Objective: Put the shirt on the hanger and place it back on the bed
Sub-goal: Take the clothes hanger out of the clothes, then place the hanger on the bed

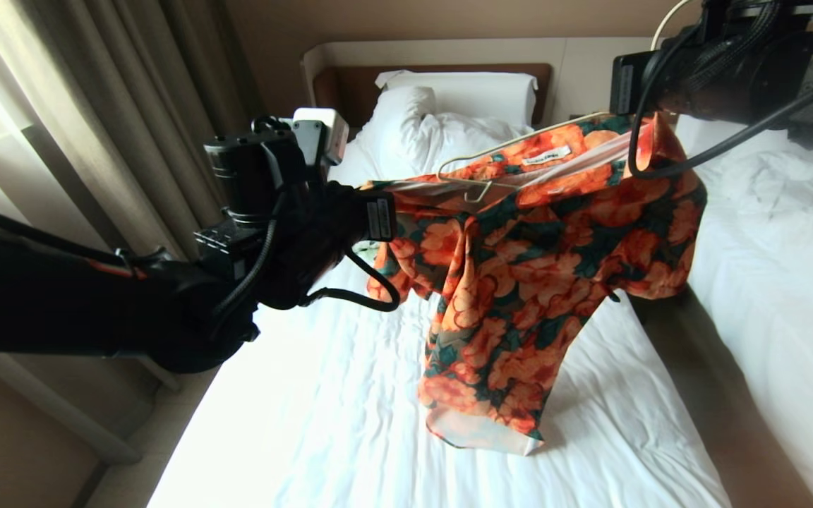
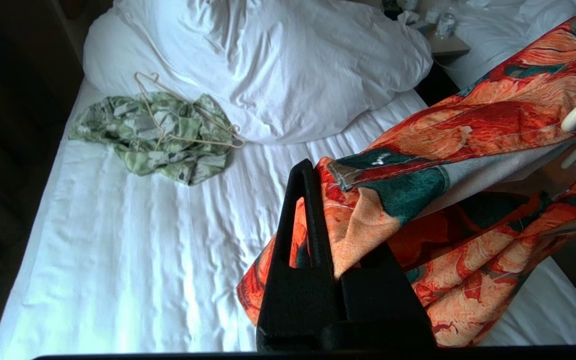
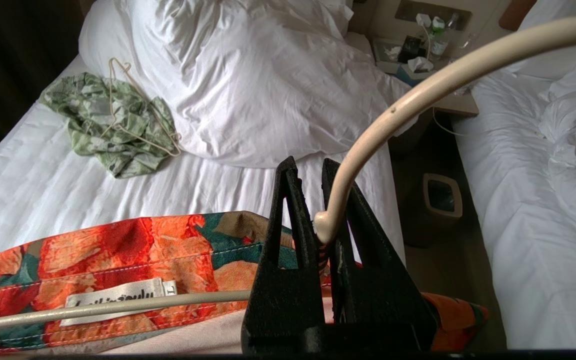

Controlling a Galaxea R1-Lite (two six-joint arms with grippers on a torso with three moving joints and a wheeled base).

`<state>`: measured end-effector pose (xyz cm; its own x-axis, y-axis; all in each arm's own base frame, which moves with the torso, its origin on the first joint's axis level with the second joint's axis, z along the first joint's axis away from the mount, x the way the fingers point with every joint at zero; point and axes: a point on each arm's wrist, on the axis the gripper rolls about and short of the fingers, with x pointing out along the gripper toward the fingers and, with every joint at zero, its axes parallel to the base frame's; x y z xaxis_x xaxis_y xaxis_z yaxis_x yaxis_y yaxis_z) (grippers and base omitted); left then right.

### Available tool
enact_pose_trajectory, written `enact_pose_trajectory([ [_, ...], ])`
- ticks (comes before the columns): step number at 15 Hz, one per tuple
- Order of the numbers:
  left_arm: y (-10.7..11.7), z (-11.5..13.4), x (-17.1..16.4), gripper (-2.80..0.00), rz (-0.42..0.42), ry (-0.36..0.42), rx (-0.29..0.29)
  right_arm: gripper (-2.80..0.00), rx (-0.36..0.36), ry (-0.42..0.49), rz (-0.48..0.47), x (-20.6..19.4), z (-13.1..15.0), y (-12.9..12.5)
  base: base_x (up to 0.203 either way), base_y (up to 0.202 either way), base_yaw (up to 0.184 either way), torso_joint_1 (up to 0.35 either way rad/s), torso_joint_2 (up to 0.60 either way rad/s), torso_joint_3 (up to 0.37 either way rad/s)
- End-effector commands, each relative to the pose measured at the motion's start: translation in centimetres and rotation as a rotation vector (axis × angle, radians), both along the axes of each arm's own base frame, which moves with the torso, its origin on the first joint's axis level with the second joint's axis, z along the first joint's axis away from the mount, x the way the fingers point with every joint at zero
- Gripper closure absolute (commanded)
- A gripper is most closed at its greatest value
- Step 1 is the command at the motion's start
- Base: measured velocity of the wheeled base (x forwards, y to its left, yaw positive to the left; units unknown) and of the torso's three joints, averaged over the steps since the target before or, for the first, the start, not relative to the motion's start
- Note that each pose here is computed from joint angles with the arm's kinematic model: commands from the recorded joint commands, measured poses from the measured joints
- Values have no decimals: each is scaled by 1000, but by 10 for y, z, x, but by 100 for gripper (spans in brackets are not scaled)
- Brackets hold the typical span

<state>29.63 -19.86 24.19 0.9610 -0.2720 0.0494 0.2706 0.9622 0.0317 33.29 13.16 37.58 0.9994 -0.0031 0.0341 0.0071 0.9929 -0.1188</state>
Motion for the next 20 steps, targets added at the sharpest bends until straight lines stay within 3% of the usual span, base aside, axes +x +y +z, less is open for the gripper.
enact_pose_trajectory([
  [1,-5,-22,8,0,2,53,18,0,-19,33,9,15,-15,11,0,0,0,0,0,0],
  [4,-17,-53,15,0,-22,133,26,0,-11,47,30,22,-23,25,0,0,0,0,0,0],
  [8,-36,-99,15,0,-65,164,52,0,83,94,26,33,-47,47,0,0,0,0,0,0],
  [9,-37,-110,15,-280,-70,179,63,0,81,107,22,38,-54,49,0,0,0,0,0,0],
  [13,-36,-120,14,-280,-88,184,63,0,80,112,-3,55,-70,49,0,0,0,0,0,0],
  [17,-15,-127,7,-280,-51,181,63,0,70,156,-10,63,-89,51,0,0,0,0,0,0],
  [18,-7,-130,4,0,-41,185,67,0,69,175,-13,67,-100,53,0,0,0,0,0,0],
  [20,15,-134,-7,0,-13,191,67,0,53,218,-25,81,-133,57,0,0,0,0,0,0],
])
